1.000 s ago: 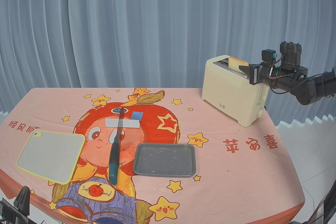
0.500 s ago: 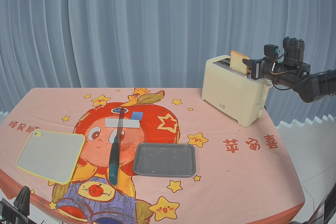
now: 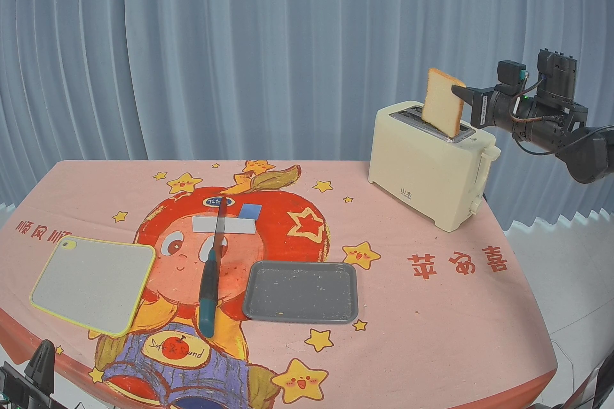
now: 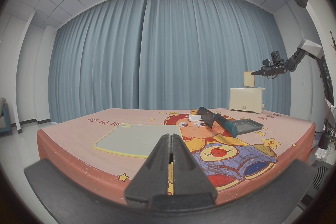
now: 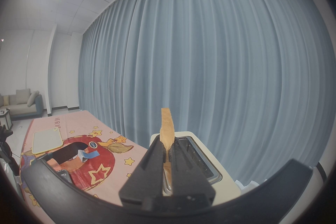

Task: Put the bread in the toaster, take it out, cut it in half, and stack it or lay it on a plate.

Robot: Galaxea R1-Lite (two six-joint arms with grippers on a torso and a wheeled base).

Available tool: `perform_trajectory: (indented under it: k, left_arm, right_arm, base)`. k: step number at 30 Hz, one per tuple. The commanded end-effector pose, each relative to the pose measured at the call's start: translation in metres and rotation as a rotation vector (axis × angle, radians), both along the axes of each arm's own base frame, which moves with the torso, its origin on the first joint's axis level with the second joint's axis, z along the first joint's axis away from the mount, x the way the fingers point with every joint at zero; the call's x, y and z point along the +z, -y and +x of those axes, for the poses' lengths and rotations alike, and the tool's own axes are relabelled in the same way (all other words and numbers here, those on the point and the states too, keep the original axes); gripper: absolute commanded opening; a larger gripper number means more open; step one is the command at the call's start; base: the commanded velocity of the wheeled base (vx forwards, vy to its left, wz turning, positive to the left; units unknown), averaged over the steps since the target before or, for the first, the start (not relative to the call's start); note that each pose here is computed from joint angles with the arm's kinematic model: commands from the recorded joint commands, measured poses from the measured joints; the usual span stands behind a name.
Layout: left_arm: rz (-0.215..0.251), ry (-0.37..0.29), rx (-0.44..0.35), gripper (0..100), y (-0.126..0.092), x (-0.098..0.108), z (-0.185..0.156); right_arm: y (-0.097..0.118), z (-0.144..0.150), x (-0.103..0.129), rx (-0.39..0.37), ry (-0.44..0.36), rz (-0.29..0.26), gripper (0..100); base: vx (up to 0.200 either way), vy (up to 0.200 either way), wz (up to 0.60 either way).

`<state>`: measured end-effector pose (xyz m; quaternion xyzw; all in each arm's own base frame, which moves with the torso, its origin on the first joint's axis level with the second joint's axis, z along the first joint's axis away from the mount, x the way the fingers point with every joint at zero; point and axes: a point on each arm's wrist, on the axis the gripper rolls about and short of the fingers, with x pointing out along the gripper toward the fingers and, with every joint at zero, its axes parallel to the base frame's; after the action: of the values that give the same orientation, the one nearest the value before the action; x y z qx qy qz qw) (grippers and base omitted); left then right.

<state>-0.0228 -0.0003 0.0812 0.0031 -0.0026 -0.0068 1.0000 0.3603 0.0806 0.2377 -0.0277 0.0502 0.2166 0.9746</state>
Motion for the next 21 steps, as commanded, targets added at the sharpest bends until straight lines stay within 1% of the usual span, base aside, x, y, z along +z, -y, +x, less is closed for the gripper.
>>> perform_trajectory:
  k: [1,7,10,18,21]
  left_arm:
    - [0.000,-0.008,0.000,0,0.000,-0.005,0.001]
    - [0.000,-0.008,0.000,0,0.000,-0.005,0.001]
    - [0.000,-0.008,0.000,0,0.000,-0.005,0.001]
    - [0.000,-0.008,0.000,0,0.000,-0.005,0.001]
    - [0.000,-0.008,0.000,0,0.000,-0.005,0.001]
  right_arm:
    - [0.001,-0.016,0.015,0.006,0.036,0.009,0]
    - [0.004,-0.029,0.019,0.009,0.041,0.010,0]
    - [0.004,-0.039,0.014,0.016,0.017,0.015,0]
    - [-0.003,-0.061,0.010,0.047,-0.028,0.055,0]
    - [-0.012,-0.076,0.004,0.086,-0.063,0.075,0]
  base:
    - [0.000,0.000,0.00]
    - [0.000,0.000,0.00]
    - [0.000,0.000,0.00]
    - [0.000,0.000,0.00]
    - [0.000,0.000,0.00]
